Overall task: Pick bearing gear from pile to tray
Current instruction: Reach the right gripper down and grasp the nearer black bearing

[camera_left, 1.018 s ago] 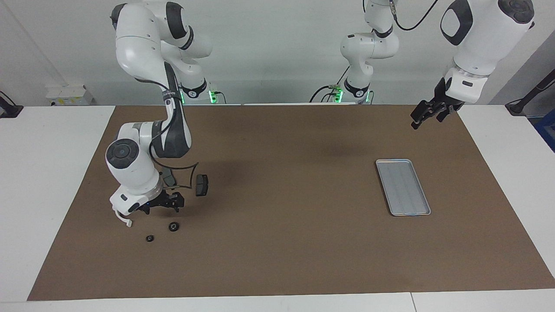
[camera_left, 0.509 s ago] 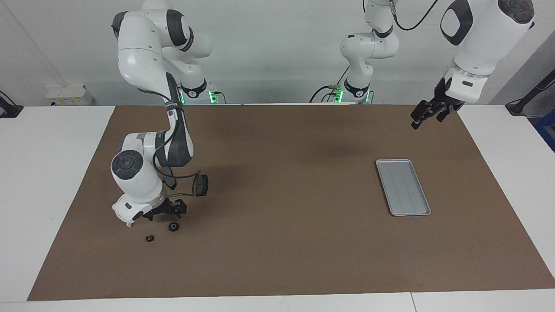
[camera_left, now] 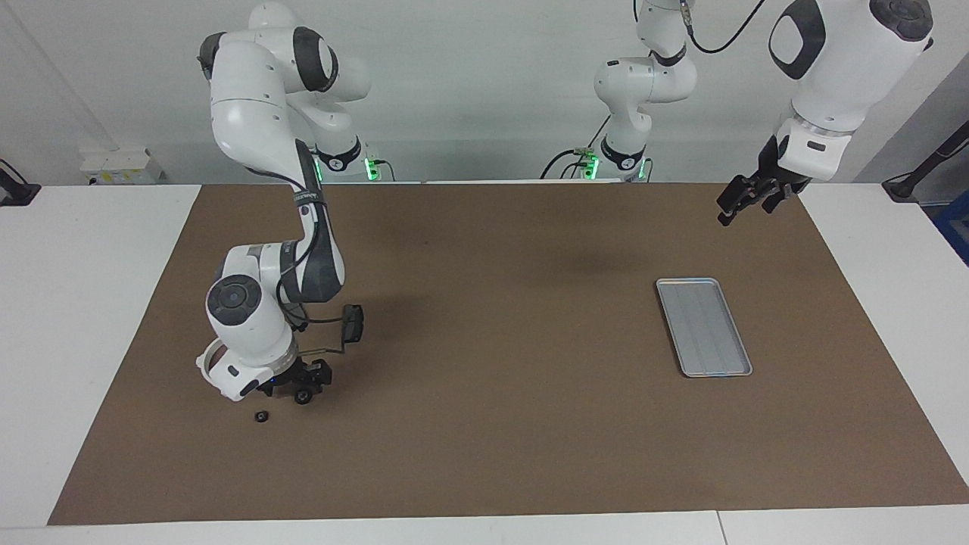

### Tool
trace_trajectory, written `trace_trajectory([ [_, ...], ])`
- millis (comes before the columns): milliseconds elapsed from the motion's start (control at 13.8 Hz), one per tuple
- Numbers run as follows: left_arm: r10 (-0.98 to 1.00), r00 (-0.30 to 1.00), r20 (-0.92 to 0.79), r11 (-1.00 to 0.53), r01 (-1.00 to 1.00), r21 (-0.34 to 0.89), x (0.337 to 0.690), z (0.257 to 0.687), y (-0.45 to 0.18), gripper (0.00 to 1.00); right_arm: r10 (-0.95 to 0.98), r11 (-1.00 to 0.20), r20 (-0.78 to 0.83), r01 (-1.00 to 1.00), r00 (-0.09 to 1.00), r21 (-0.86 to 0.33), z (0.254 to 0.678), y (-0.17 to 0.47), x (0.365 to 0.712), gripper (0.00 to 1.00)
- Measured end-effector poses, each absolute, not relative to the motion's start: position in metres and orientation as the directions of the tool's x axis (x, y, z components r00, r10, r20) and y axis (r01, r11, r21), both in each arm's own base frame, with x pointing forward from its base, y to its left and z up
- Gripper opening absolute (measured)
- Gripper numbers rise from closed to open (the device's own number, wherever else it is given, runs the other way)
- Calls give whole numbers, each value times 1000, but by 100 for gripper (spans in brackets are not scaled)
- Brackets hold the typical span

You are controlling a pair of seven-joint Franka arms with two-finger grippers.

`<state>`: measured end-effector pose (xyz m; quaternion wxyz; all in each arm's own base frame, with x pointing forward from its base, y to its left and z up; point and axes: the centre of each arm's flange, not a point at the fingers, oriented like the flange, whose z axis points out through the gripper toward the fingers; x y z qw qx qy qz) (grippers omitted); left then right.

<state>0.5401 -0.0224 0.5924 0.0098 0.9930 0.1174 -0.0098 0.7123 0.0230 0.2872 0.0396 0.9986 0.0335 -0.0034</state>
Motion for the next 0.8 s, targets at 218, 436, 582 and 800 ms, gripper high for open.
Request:
trace_trajectory([
  [218,233,972,-22,-972,233,17,540,592,-22,100,67,-995,-1,67,998,78,284,23,714,93],
  [436,233,972,-22,-972,233,17,540,592,-22,100,67,-995,0,67,998,78,284,23,714,85],
  [582,233,972,-22,-972,233,17,540,592,-22,100,67,-995,-1,67,998,78,283,23,714,80],
  [800,233,972,-22,-972,233,17,540,592,-22,100,69,-995,5,69,998,77,285,26,715,60],
])
